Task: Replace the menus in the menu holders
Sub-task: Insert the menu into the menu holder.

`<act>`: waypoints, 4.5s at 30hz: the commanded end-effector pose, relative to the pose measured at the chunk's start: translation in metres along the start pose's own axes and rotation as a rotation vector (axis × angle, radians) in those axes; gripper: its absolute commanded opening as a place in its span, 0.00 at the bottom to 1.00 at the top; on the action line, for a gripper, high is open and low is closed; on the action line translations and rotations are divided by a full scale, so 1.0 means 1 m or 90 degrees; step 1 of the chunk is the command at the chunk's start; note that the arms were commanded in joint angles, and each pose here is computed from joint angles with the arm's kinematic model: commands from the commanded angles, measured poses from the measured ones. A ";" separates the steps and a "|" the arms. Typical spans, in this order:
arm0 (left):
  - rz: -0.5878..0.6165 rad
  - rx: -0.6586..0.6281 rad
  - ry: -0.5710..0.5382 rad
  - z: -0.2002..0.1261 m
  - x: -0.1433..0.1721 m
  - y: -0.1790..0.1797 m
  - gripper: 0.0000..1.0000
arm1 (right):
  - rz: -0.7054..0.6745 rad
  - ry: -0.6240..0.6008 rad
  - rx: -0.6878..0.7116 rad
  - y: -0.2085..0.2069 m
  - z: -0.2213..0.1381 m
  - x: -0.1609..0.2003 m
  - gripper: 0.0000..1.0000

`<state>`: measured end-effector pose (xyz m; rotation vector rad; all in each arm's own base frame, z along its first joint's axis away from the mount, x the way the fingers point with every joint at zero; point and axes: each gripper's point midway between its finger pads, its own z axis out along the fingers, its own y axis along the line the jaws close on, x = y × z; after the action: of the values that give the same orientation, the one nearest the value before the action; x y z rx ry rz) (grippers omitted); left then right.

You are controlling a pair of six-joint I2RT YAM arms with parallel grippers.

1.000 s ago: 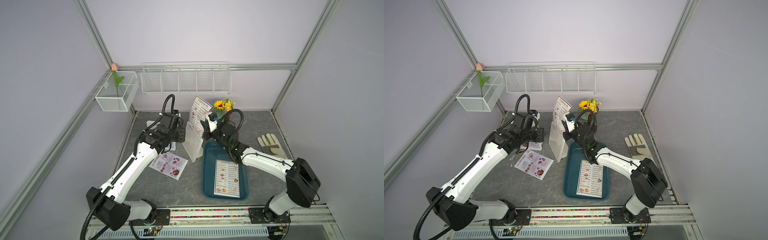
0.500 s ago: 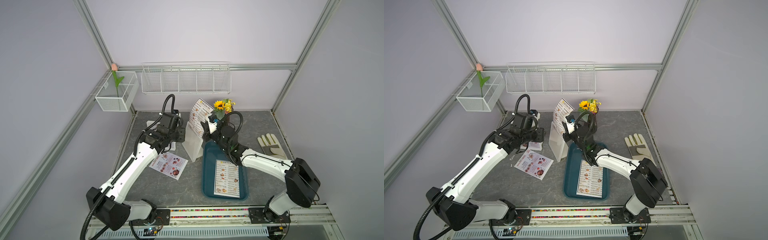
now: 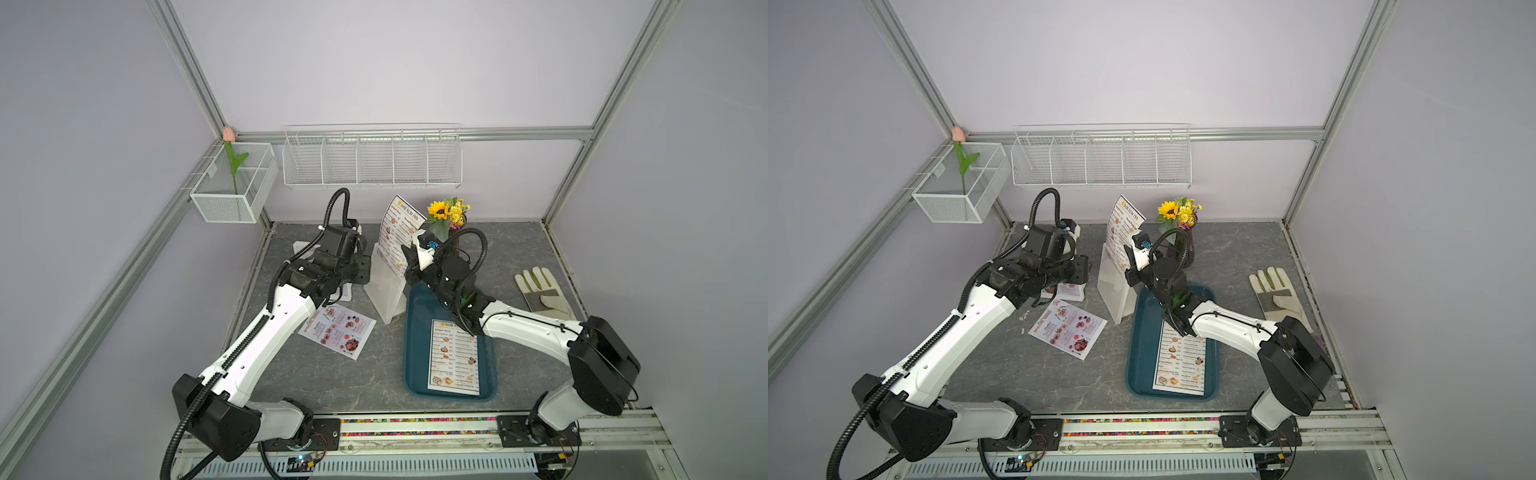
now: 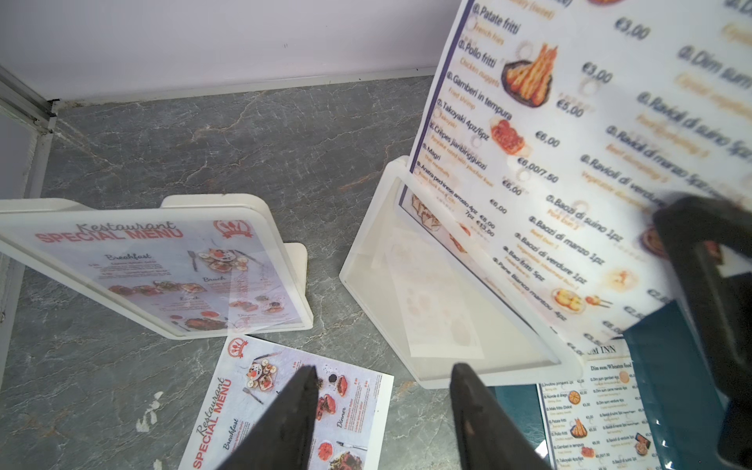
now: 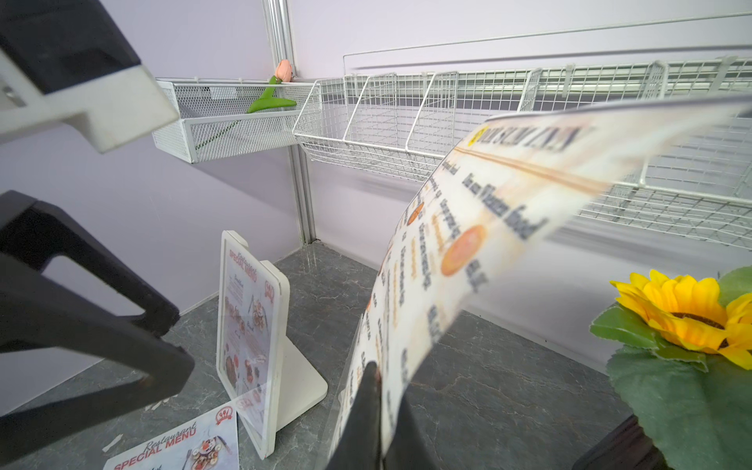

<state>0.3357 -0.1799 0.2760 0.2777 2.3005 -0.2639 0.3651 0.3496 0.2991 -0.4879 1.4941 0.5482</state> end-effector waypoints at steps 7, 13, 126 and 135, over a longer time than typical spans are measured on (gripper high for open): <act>0.006 0.003 -0.011 -0.002 -0.006 0.001 0.55 | 0.020 -0.021 0.010 0.001 -0.006 0.001 0.09; 0.007 0.005 -0.005 0.000 -0.004 0.001 0.55 | 0.024 -0.025 0.006 0.006 -0.008 0.001 0.11; -0.023 0.022 -0.038 -0.005 -0.013 -0.002 0.55 | 0.039 0.361 -0.142 0.023 -0.008 0.056 0.26; -0.019 0.020 -0.040 -0.006 -0.015 -0.001 0.55 | 0.059 0.362 -0.142 0.014 0.004 0.040 0.26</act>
<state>0.3393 -0.1812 0.2825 0.2582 2.2611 -0.3067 0.3587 0.3598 0.2620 -0.7842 1.9955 0.6625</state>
